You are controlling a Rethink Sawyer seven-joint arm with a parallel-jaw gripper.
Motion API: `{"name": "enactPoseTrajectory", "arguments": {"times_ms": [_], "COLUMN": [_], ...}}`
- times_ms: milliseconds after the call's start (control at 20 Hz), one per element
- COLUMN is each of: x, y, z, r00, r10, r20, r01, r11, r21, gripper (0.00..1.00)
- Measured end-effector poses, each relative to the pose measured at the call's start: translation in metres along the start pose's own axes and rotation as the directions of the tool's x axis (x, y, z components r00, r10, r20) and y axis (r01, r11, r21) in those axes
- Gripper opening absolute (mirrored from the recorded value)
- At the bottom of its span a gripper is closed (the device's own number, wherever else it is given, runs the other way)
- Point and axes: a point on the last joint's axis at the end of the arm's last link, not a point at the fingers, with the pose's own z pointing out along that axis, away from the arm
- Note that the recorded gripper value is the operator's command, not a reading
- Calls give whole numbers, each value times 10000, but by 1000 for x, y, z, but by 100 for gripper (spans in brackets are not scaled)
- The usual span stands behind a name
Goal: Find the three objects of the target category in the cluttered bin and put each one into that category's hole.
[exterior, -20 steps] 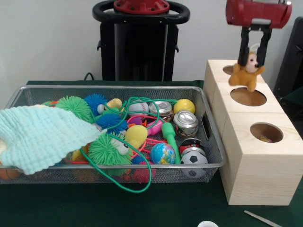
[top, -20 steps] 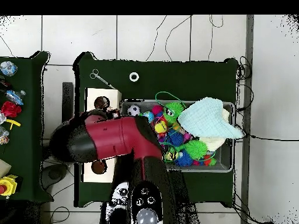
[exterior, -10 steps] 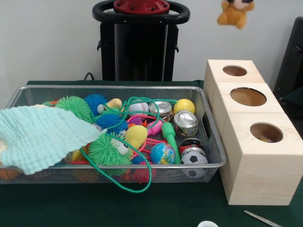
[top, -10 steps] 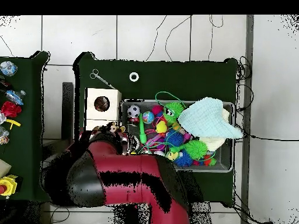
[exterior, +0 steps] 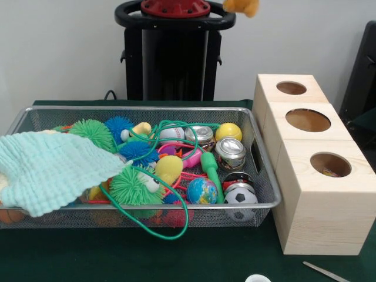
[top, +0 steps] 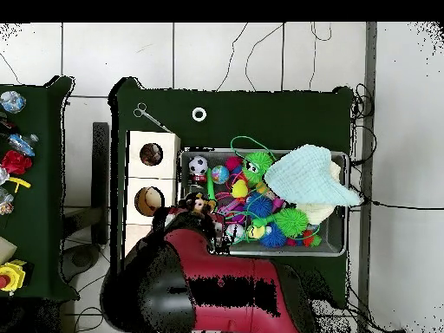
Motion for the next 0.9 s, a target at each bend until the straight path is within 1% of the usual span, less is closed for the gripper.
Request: {"name": "enactPoseTrajectory", "arguments": {"times_ms": [100,150,300,350,450,500,550,650,900], "x": [3,6,10,14,15,19,21,30,46], "y": [-1,-3,-2,-1,0,2,3,9,26], "z": [11,24,38,52,56,64,67,78,89], "r00": [9998,9989,9974,9954,9948,9931,9925,9893,9820], "r10": [-216,-460,-714,-954,-1019,-1169,-1224,-1429,-1783], "r20": [-29,-20,-20,-15,-25,-45,-71,-289,-618], "r01": [216,460,714,954,1019,1170,1226,1443,1816], "r11": [9997,9986,9968,9945,9938,9920,9913,9882,9820], "r21": [133,263,363,430,444,475,485,520,520], "gripper": [0,0,0,0,0,0,0,0,0]}}
